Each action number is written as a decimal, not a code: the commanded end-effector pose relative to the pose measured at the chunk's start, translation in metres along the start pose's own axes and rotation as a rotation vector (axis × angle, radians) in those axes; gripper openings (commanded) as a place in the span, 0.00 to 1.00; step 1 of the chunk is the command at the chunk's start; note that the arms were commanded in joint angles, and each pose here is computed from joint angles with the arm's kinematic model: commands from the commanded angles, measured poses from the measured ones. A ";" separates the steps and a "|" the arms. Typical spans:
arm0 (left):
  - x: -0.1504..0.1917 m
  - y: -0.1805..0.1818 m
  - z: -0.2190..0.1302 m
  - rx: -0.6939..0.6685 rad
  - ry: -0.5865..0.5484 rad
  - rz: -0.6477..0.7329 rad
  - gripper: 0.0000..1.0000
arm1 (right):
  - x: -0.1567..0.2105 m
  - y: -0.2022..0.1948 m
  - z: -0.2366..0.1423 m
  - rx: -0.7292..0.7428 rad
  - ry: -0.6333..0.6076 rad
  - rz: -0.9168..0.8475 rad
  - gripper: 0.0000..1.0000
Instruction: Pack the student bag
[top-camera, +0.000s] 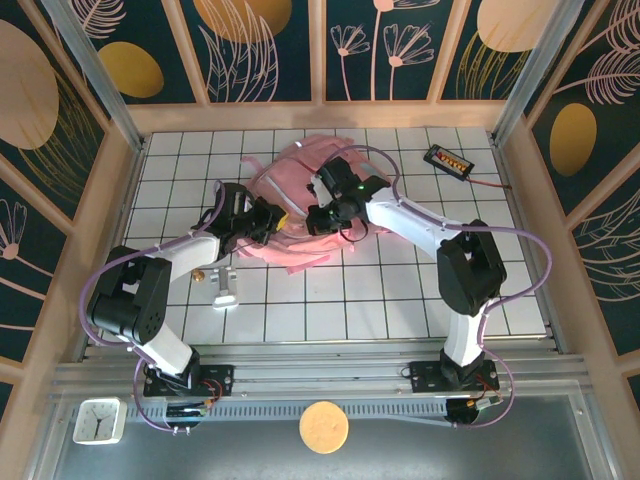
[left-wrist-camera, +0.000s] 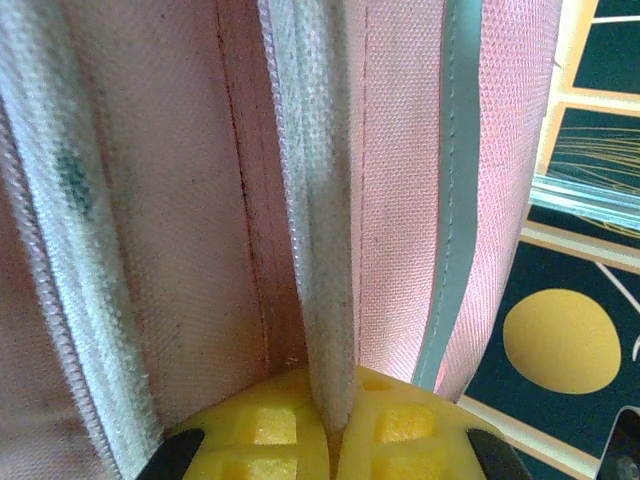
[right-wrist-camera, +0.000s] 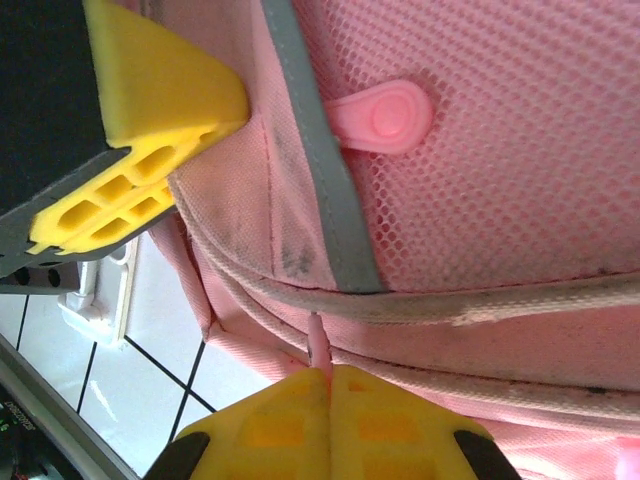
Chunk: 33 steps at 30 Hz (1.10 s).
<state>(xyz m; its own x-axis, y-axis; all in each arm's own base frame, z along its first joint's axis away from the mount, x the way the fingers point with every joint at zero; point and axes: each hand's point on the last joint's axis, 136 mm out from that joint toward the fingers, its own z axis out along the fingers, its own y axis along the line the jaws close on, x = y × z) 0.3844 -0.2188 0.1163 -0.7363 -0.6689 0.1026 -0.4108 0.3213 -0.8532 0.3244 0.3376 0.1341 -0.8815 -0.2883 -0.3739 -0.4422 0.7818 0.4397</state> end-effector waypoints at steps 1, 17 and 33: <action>-0.001 -0.016 0.000 0.031 0.012 0.021 0.00 | 0.003 -0.031 -0.018 0.082 -0.003 0.030 0.00; -0.005 -0.026 -0.002 0.050 -0.009 0.012 0.00 | 0.014 -0.060 -0.036 0.147 -0.025 0.059 0.00; 0.003 -0.017 -0.008 0.046 0.014 0.015 0.00 | -0.036 -0.135 -0.066 0.220 -0.169 0.193 0.00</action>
<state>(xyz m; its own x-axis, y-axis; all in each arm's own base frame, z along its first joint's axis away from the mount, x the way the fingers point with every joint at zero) 0.3857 -0.2209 0.1206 -0.7406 -0.6639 0.1033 -0.4057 0.3194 -0.8563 0.3996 0.2021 0.1380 -0.9011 -0.0259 -0.4328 -0.1907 0.9202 0.3419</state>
